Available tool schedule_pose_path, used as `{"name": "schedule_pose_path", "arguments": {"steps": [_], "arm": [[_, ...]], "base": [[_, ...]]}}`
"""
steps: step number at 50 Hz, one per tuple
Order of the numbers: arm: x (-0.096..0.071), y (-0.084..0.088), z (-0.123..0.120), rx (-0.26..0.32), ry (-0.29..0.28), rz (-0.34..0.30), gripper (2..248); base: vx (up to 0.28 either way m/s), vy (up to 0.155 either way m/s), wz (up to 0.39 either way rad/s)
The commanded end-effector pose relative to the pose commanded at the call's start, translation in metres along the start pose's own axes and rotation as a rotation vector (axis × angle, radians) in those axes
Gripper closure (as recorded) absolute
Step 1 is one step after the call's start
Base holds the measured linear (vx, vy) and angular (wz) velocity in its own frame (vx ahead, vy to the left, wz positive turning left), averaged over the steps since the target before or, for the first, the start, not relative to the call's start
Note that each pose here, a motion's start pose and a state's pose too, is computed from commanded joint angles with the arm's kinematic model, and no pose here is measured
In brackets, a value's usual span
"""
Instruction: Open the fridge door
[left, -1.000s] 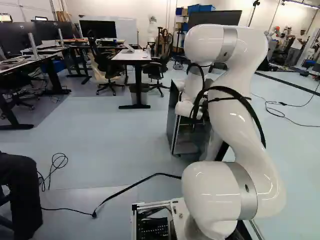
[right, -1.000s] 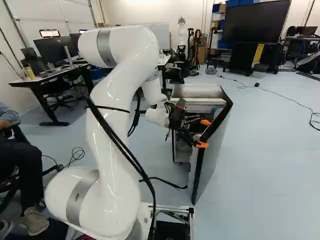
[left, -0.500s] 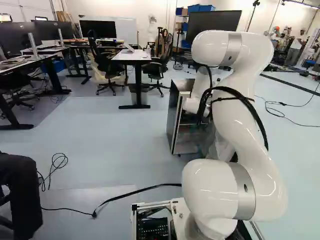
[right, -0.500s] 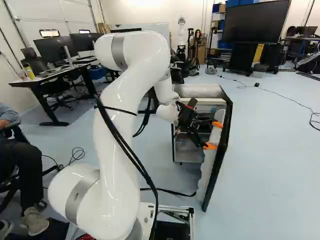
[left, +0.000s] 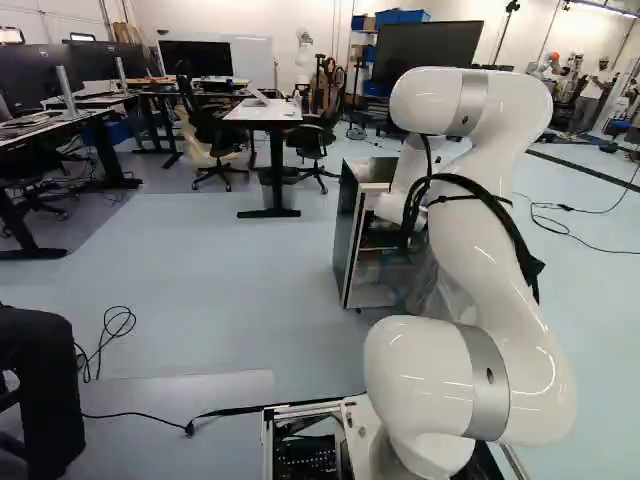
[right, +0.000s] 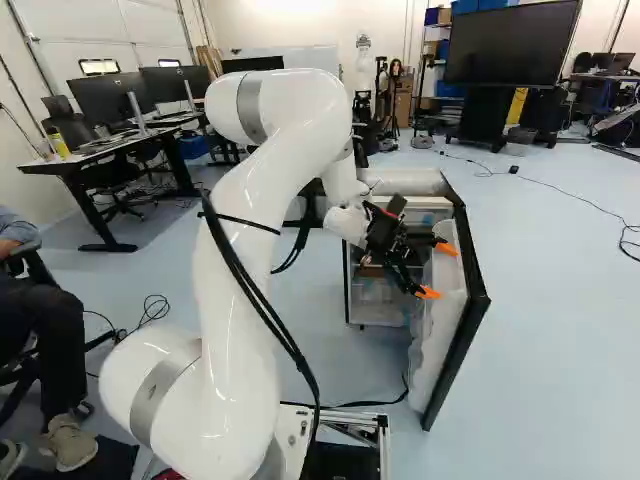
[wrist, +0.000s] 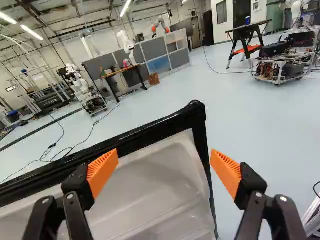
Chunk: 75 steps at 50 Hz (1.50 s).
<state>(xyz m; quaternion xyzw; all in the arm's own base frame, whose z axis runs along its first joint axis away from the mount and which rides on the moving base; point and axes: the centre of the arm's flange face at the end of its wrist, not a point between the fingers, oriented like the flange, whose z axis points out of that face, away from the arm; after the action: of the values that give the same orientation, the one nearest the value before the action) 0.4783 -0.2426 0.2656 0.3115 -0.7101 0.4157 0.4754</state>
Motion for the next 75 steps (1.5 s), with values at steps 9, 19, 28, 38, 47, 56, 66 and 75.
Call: {"name": "schedule_pose_path", "arguments": {"steps": [9, 19, 28, 38, 47, 56, 66, 75], "arm": [[0.000, -0.001, 0.000, 0.012, 0.004, -0.002, 3], [0.001, -0.004, 0.000, 0.042, 0.012, -0.006, 3], [0.002, -0.006, 0.000, 0.072, 0.020, -0.010, 3], [0.003, -0.010, 0.000, 0.107, 0.029, -0.015, 3], [0.003, -0.013, -0.001, 0.145, 0.034, -0.020, 3], [0.003, -0.018, 0.000, 0.183, 0.035, -0.023, 3], [0.001, -0.026, 0.003, 0.222, 0.024, -0.023, 3], [-0.001, -0.034, 0.007, 0.251, 0.007, -0.023, 3]], "base": [[0.000, 0.000, 0.000], [0.000, 0.000, 0.000], [0.000, 0.000, 0.000], [0.000, 0.000, 0.000], [0.000, 0.000, 0.000], [0.000, 0.000, 0.000], [0.000, 0.000, 0.000], [0.000, 0.000, 0.000]]}}
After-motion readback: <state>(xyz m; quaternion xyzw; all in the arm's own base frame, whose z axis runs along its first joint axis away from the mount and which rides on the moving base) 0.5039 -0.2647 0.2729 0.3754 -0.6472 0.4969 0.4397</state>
